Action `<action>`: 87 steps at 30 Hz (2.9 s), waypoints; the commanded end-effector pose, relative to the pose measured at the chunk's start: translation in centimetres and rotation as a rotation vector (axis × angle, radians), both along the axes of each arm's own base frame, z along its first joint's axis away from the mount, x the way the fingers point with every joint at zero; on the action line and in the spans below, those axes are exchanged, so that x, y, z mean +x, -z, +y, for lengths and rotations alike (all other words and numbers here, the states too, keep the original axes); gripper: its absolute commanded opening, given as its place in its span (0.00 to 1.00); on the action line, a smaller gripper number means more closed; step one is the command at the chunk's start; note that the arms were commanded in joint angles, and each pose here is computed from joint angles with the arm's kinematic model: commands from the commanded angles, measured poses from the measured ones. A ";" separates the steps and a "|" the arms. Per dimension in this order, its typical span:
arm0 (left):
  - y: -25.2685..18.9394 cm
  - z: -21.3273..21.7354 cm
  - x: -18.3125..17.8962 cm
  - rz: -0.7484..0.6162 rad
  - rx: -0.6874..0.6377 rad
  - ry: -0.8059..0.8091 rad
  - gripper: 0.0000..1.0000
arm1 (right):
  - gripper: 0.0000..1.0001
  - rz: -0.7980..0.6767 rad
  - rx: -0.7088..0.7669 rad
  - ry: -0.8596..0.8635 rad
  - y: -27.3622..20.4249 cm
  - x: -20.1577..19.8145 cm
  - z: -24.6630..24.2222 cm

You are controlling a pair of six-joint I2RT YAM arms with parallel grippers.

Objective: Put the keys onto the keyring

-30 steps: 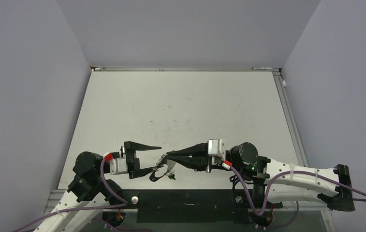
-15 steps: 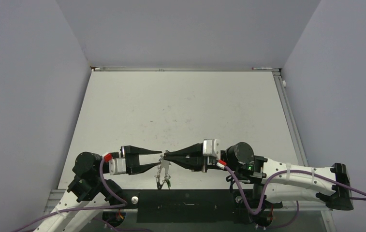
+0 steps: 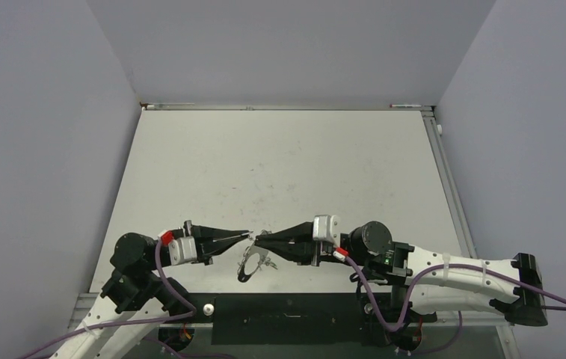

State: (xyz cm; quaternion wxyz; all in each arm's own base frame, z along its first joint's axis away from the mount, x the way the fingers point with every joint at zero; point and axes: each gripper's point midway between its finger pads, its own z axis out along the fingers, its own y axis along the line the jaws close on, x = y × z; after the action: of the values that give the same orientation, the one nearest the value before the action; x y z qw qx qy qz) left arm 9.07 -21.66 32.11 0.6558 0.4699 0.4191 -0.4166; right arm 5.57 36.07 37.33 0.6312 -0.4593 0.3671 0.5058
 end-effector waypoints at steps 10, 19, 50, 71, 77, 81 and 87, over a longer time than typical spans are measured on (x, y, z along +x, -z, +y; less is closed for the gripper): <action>0.2 0.8 5.6 0.109 0.064 -0.262 0.00 | 0.21 0.149 -0.048 0.189 3.3 2.8 -2.7; 0.3 1.2 10.1 0.207 0.138 -0.448 0.00 | 0.69 0.343 -0.087 0.553 5.8 8.4 -6.1; -1.4 -0.2 14.6 0.349 0.166 -0.559 0.00 | 0.75 0.155 -0.198 0.881 16.4 14.9 -8.1; -5.4 -0.5 10.8 0.370 0.074 -0.413 0.00 | 0.73 0.135 -0.036 0.346 13.8 15.1 -4.5; -6.1 -0.3 10.0 0.358 0.071 -0.394 0.00 | 0.72 0.150 -0.038 0.309 13.4 16.4 -4.7; -6.4 -0.3 9.6 0.352 0.066 -0.380 0.00 | 0.69 0.146 -0.042 0.279 13.3 16.2 -4.4; -6.9 -0.4 9.5 0.344 0.055 -0.368 0.00 | 0.58 0.172 -0.039 0.119 13.2 14.1 -3.1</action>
State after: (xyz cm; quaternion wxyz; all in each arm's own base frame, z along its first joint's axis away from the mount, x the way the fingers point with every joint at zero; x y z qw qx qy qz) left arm 19.29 -22.09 34.57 0.5890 0.3293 0.6589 -0.3325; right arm 21.88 31.73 21.20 0.6259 -0.3793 0.5244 0.4352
